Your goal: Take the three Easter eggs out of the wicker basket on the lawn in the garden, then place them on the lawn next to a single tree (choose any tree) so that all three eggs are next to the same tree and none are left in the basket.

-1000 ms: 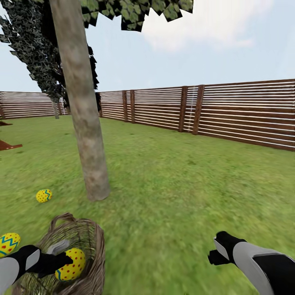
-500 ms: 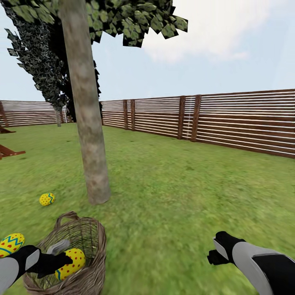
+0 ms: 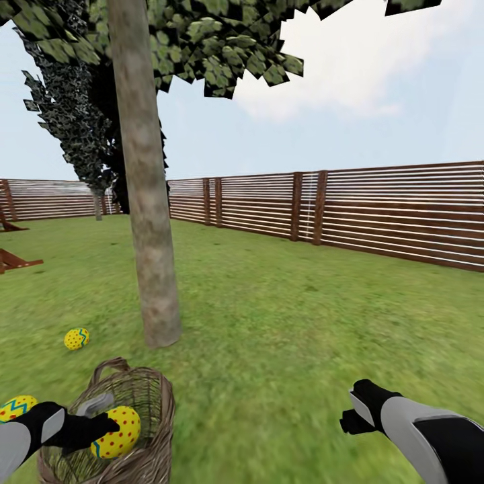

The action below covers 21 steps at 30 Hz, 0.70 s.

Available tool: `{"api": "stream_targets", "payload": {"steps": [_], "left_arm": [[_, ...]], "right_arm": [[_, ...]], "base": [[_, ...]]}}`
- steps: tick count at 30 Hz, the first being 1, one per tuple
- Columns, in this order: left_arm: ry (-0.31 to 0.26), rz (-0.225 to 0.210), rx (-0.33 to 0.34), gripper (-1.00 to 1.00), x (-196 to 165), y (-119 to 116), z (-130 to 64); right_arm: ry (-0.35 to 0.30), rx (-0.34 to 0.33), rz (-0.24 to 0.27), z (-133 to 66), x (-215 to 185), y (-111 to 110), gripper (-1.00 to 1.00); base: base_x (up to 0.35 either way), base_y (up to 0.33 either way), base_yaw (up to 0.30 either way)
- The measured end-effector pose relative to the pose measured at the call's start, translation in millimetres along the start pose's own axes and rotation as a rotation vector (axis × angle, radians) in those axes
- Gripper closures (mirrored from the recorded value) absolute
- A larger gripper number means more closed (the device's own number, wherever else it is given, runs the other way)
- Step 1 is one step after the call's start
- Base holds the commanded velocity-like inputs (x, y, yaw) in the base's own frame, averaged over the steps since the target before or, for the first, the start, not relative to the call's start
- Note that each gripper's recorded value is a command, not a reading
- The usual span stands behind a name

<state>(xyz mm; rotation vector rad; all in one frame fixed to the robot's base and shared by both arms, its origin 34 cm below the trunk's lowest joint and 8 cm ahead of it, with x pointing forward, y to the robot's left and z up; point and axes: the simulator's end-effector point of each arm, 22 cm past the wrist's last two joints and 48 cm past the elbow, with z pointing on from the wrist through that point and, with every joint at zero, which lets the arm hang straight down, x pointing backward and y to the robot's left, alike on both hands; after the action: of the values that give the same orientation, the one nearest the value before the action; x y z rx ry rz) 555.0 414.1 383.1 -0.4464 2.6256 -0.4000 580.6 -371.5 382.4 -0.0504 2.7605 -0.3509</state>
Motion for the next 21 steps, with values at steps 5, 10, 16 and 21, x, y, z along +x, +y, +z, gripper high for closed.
{"api": "stream_targets", "payload": {"steps": [5, 10, 16, 21], "left_arm": [[-0.017, 0.005, 0.006, 1.00, -5, -4, -7.5], [-0.036, 0.009, 0.010, 1.00, -11, -7, -15.4], [-0.055, 0.015, 0.019, 1.00, -17, -12, -24.6], [-0.071, 0.021, 0.026, 1.00, -21, -16, -32.1]], "right_arm": [[-0.020, 0.001, 0.004, -8.9, -6, -2, -1.00], [-0.039, 0.004, 0.010, -17.8, -11, -6, -1.00], [-0.062, 0.008, 0.017, -28.5, -18, -11, -1.00], [-0.082, 0.010, 0.023, -37.8, -23, -14, -1.00]], "base": [[0.000, 0.000, 0.000], [0.000, 0.000, 0.000], [0.000, 0.000, 0.000], [0.000, 0.000, 0.000]]}}
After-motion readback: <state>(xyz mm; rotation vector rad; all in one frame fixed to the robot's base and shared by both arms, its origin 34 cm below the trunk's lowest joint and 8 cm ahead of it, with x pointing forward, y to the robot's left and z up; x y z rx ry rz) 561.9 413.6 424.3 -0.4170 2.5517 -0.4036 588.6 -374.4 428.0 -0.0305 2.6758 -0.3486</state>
